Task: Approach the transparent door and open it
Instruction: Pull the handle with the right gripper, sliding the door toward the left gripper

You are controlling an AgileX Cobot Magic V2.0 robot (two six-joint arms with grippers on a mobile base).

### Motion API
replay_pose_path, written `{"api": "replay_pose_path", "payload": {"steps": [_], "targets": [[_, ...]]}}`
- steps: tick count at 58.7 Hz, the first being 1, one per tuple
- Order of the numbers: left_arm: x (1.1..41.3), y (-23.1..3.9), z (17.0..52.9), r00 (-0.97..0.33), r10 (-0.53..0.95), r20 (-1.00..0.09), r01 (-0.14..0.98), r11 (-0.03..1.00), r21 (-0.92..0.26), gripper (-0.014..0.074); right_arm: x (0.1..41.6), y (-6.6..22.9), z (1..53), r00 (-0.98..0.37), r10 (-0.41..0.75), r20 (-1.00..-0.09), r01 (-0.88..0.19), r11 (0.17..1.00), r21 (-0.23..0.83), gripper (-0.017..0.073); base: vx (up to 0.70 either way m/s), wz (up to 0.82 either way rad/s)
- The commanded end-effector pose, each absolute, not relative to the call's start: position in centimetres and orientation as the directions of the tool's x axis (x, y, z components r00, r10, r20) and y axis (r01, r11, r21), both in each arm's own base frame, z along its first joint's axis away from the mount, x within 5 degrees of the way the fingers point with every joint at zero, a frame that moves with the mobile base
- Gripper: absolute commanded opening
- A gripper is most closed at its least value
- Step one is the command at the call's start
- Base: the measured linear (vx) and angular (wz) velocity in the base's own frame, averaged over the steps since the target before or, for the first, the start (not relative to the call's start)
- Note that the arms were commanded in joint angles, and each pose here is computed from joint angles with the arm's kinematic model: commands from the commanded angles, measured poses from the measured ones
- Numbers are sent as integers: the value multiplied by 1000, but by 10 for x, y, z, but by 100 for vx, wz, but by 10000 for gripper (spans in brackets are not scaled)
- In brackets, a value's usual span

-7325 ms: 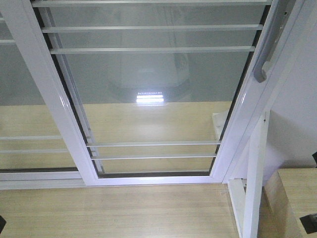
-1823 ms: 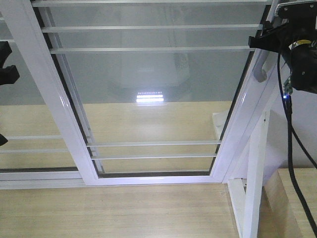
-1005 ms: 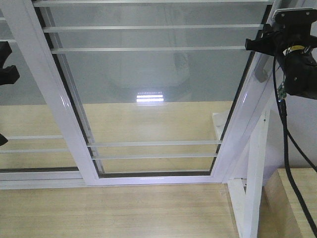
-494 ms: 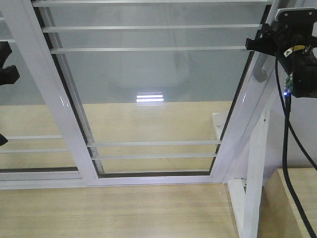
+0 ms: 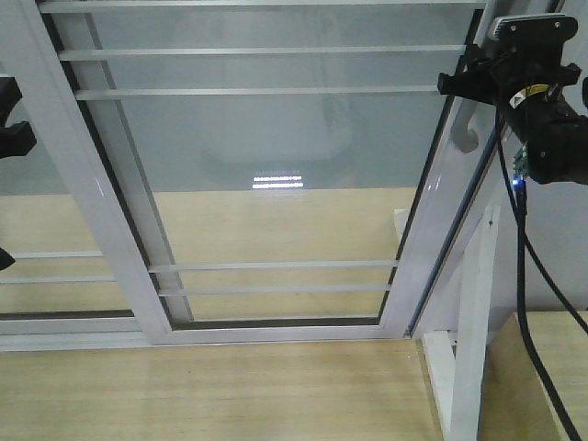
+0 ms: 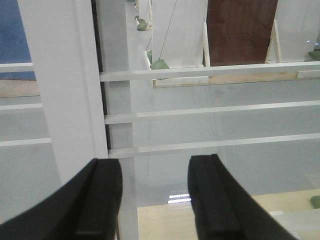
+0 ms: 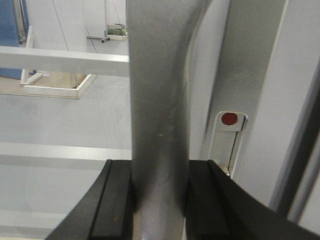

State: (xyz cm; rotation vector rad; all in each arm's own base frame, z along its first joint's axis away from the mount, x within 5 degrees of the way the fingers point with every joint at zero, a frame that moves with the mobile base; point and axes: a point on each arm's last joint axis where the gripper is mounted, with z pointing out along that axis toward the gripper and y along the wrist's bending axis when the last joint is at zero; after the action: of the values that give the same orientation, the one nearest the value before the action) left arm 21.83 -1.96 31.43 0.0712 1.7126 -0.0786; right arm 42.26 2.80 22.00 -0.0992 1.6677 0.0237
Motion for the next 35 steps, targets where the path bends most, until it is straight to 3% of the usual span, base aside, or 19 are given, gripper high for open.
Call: {"api": "replay_pose_path", "payload": {"steps": [1, 35], "targets": [[218, -21, 336, -21, -21, -1000, 102, 995, -23, 447, 418, 59, 255, 87, -118, -989, -196, 972, -133, 180, 0, 0], [218, -21, 336, -21, -21, -1000, 102, 995, -23, 447, 403, 126, 256, 118, -101, -988, -350, 927, -136, 232, 0, 0]]}}
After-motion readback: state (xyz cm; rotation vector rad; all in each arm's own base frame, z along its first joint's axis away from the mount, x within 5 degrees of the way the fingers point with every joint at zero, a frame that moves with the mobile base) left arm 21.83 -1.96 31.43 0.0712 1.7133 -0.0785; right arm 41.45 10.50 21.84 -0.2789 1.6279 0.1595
